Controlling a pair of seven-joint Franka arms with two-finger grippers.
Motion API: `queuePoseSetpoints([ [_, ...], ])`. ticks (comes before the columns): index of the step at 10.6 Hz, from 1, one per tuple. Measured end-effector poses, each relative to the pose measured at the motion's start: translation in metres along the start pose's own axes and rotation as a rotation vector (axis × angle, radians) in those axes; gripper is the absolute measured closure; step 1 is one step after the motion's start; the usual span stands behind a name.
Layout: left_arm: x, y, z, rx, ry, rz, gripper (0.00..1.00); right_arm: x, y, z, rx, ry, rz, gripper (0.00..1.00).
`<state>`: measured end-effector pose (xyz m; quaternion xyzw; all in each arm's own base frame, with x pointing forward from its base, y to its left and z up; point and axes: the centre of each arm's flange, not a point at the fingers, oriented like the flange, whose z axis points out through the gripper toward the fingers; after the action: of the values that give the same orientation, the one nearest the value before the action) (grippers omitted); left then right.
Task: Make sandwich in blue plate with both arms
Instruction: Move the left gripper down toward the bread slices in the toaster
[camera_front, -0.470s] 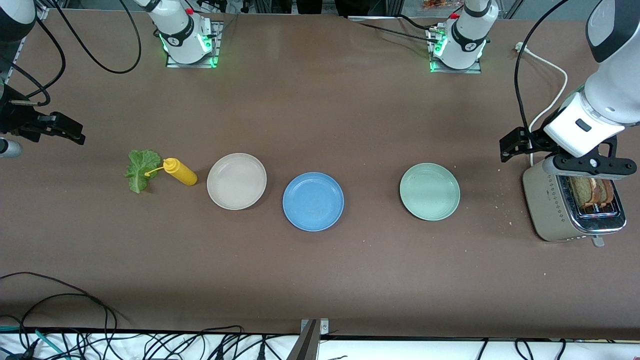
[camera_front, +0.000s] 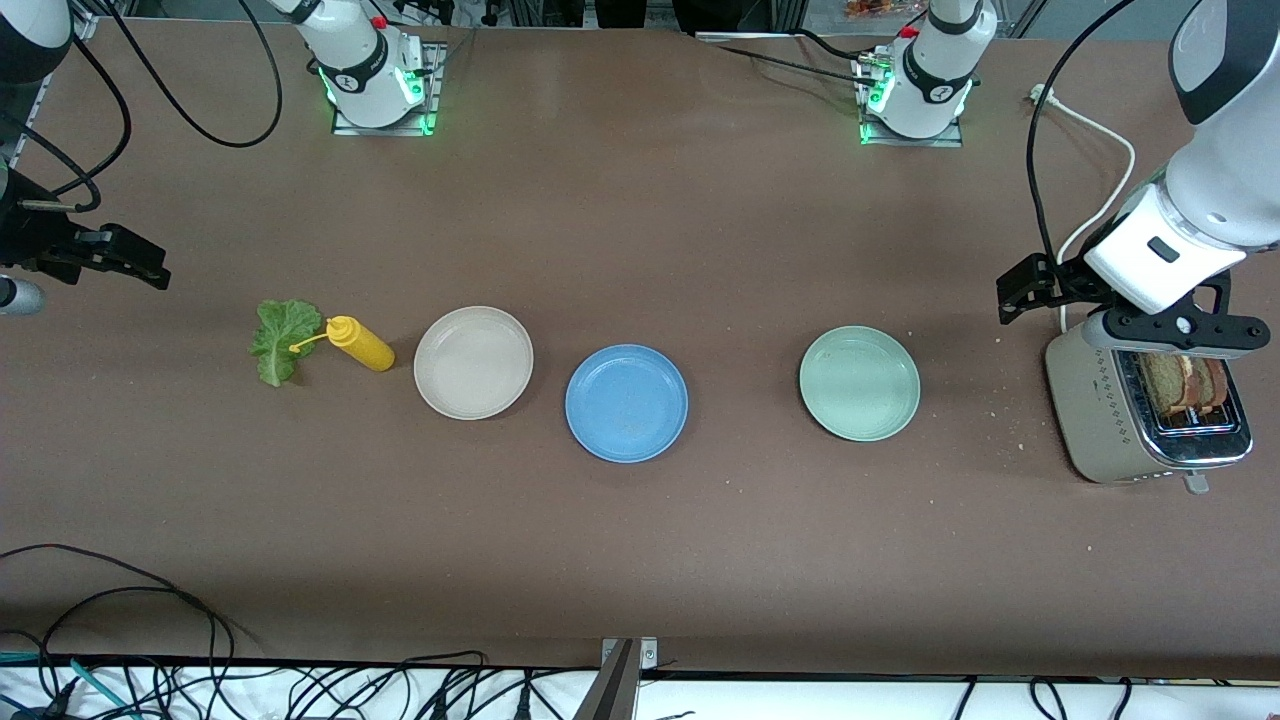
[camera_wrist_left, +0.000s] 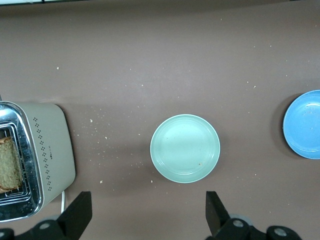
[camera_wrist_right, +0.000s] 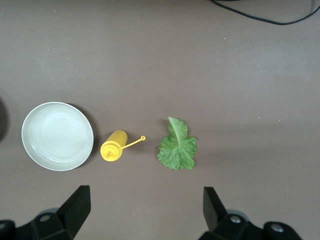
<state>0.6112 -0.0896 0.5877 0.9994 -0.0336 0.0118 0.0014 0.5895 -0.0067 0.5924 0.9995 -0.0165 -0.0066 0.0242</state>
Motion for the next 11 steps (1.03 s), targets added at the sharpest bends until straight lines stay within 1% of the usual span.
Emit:
queuePoseSetpoints([
  [4,0.0,0.0,0.0,0.0,0.0,-0.001,0.0,0.0,0.0,0.0,-0.001,0.0,-0.001,0.0],
  [7,0.0,0.001,0.0,0.0,-0.002,0.001,0.0,-0.001,0.001,0.001,-0.005,-0.01,0.0,0.0],
  [11,0.0,0.001,0.0,0.0,-0.003,0.0,0.0,-0.002,0.003,-0.01,-0.015,0.012,0.003,0.0],
])
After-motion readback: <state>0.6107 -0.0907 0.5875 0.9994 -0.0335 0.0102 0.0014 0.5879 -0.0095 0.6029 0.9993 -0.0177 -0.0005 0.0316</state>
